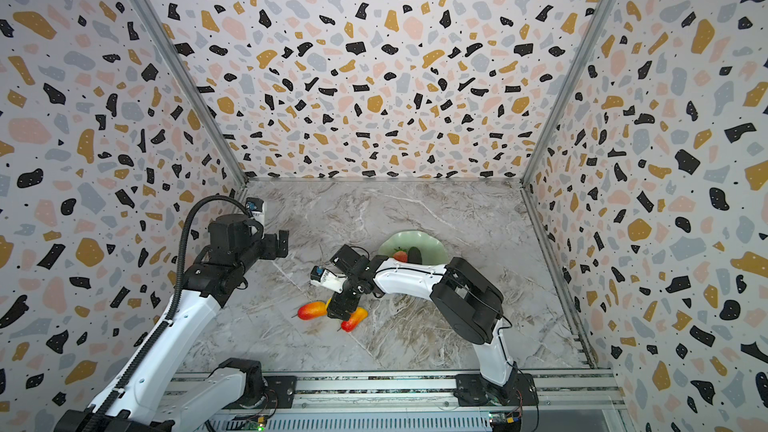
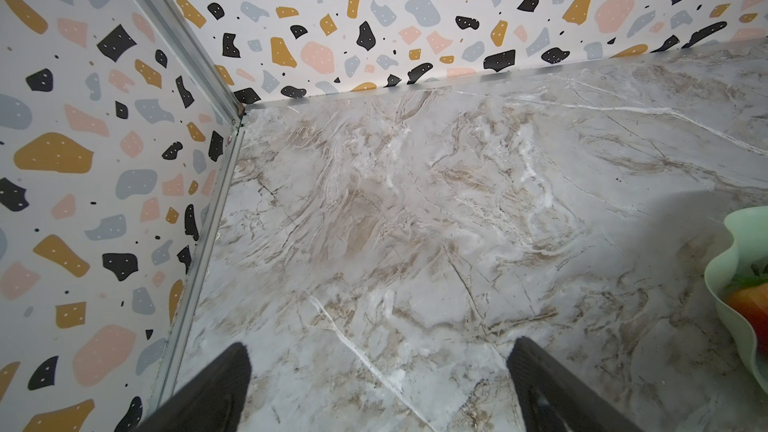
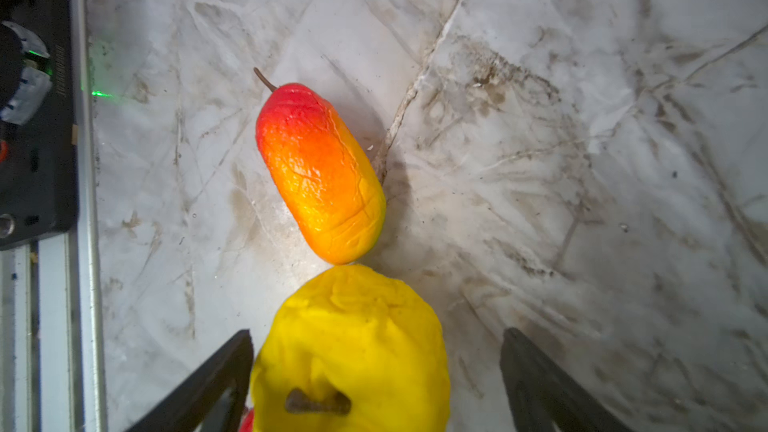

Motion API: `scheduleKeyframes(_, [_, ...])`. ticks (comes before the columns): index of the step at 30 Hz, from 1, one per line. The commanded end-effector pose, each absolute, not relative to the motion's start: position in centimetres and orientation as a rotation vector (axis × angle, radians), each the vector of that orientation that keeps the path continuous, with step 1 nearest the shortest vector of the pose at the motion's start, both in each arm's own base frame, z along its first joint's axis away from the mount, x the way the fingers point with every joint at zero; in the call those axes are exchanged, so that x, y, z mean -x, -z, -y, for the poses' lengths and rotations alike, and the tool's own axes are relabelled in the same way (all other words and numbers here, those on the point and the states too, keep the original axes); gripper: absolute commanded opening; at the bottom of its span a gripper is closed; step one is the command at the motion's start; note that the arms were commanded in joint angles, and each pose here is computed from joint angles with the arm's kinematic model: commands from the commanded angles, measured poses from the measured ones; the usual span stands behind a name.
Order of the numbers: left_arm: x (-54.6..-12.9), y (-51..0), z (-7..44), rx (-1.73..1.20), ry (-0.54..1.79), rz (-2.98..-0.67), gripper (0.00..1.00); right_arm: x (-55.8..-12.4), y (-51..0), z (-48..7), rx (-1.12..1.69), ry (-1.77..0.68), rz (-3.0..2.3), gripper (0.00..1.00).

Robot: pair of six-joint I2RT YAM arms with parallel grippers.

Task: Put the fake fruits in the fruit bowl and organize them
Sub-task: 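Lift the yellow pepper with the right gripper and carry it over the bowl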

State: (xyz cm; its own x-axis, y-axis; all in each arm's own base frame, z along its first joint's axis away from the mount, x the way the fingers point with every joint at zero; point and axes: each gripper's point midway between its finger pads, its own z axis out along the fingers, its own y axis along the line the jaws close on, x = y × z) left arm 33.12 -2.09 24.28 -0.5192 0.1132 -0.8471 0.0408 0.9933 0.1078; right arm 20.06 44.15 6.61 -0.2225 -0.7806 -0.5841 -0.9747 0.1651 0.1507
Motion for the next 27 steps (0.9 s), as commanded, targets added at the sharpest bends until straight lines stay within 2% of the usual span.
scheduleKeyframes(1, [-33.3,-24.7,2.2,-0.115,-0.082,-2.087,1.0,-20.8,-8.2,-44.9,1.63,-0.713,-2.056,0.85])
scheduleKeyframes(8, [-33.3,-24.6,2.1,-0.114,-0.083,-2.09,1.0,-21.2,-8.9,-44.7,1.639,-0.697,-2.053,0.64])
scheduleKeyframes(12, [-33.3,-24.6,2.2,-0.115,-0.08,-2.092,1.0,-22.2,-12.2,-44.6,1.606,-0.735,-2.015,0.48])
scheduleKeyframes(15, [-33.4,-24.5,2.2,-0.118,-0.079,-2.093,1.0,-23.7,-15.8,-43.8,1.531,-0.772,-1.97,0.48])
scheduleKeyframes(19, [-33.3,-24.6,2.2,-0.115,-0.083,-2.093,1.0,-27.8,-19.4,-39.7,1.362,-0.686,-1.992,0.48])
scheduleKeyframes(27, [-33.4,-24.4,2.1,-0.115,-0.086,-2.098,1.0,-32.8,-20.7,-28.6,1.012,-0.436,-2.18,0.45])
